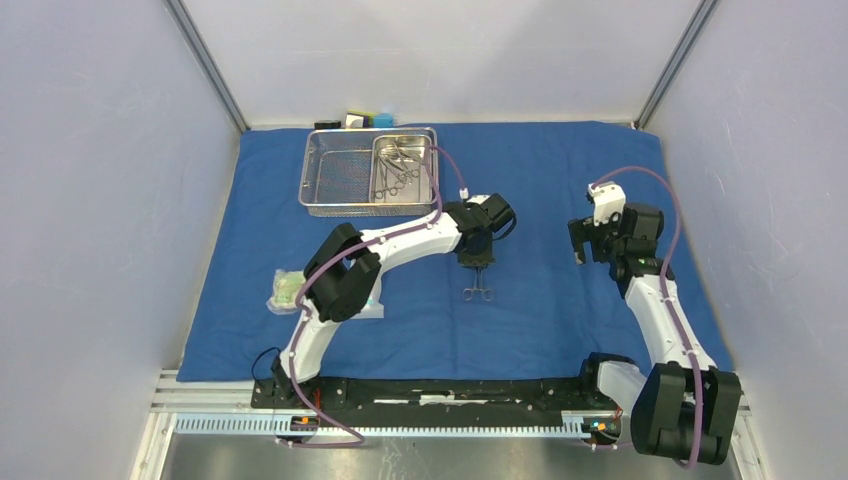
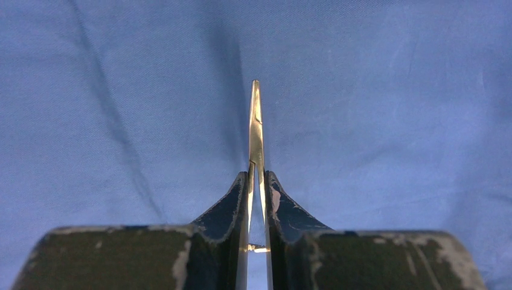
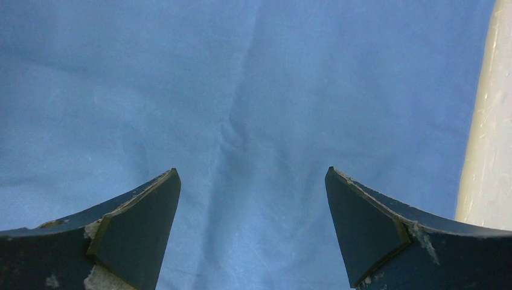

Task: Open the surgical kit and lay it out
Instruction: Place the medical item in the surgical kit.

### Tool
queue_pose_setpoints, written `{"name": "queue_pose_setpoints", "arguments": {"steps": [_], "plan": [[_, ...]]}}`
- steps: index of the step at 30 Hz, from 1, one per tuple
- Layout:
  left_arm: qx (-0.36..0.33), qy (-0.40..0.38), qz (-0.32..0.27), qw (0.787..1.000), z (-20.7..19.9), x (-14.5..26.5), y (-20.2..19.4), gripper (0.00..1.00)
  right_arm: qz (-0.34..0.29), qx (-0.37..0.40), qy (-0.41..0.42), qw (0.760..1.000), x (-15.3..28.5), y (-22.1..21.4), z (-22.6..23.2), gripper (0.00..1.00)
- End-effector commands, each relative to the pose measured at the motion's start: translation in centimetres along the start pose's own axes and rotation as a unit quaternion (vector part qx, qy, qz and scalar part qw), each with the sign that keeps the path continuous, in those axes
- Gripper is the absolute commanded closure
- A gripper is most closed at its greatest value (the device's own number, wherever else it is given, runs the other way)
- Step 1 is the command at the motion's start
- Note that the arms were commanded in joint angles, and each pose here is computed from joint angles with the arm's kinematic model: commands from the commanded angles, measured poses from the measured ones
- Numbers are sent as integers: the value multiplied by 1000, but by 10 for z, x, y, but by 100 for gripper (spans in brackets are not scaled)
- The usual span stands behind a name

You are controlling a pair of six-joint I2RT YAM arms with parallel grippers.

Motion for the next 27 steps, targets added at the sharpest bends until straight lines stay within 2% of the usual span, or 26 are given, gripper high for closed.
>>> {"name": "queue_pose_setpoints", "arguments": {"steps": [1,10,27], "plan": [[26,3,-15,1000,-16,3,8,98,-44,-3,-15,999,4,18,-7,2],[42,10,14,999,-17,-8,-9,98,-40,-7,-11,999,4,12,-8,2],[44,19,26,999,-21,-15,-21,96,-36,-13,5,999,2,8,-6,2]]}}
Point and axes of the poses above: each gripper's point midway between its finger pads, its own x axis back along the fingers, its own z axis along the line the jaws close on, y = z × x, the point moved 2 cm from there along x, back along the fingers
